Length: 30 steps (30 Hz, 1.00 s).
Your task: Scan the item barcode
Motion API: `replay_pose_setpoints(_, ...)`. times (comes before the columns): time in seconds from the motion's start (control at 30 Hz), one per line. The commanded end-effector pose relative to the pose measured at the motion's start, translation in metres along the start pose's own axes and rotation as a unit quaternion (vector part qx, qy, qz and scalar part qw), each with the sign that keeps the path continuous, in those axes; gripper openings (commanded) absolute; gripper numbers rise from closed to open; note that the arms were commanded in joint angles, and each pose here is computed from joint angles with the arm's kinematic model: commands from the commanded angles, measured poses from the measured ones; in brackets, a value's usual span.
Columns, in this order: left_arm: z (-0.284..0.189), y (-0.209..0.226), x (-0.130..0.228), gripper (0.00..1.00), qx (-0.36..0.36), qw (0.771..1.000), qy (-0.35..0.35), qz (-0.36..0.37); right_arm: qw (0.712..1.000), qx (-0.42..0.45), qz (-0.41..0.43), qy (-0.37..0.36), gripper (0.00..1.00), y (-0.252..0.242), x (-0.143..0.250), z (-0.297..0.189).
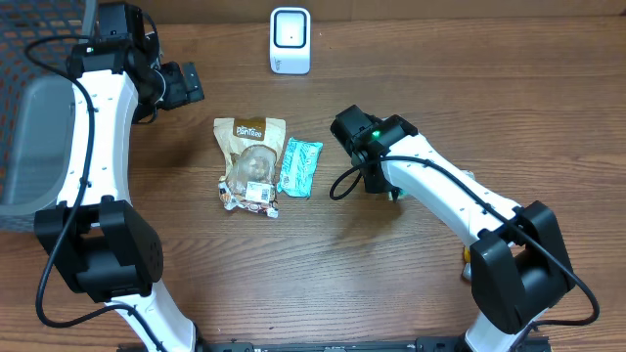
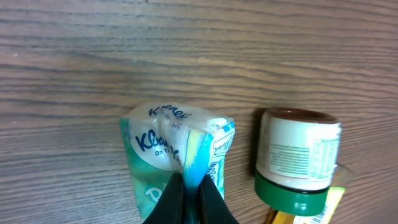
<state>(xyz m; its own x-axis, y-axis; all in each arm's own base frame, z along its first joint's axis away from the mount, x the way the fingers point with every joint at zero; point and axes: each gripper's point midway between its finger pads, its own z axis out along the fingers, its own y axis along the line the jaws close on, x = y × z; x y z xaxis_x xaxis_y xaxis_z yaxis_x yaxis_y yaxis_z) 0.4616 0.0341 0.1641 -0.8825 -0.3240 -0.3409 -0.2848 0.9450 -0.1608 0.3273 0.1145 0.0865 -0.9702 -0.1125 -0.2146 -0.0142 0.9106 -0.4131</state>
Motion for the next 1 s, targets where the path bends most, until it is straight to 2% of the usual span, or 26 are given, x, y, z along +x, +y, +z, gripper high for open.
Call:
replay_pose_setpoints(0.0,-0.009,-0.007,-0.003,1.0,0.009,1.0,-0.01,0.012,0.999,0.012,0.021,-0.033,0.04,-0.01,-0.016,-0.013)
replay_pose_setpoints(0.33,-0.009,-0.007,-0.003,1.0,0.009,1.0,-0.01,0.012,0.999,0.012,0.022,-0.032,0.04,-0.01,-0.015,-0.013)
replay_pose_setpoints(0.47,-0.009,-0.007,-0.003,1.0,0.009,1.0,-0.01,0.012,0.998,0.014,0.054,-0.032,0.04,-0.01,-0.015,-0.01)
replay_pose_setpoints(0.97,-0.009,-0.007,-0.003,1.0,0.009,1.0,-0.01,0.012,0.996,0.072,0.051,-0.033,0.04,-0.02,-0.003,0.009)
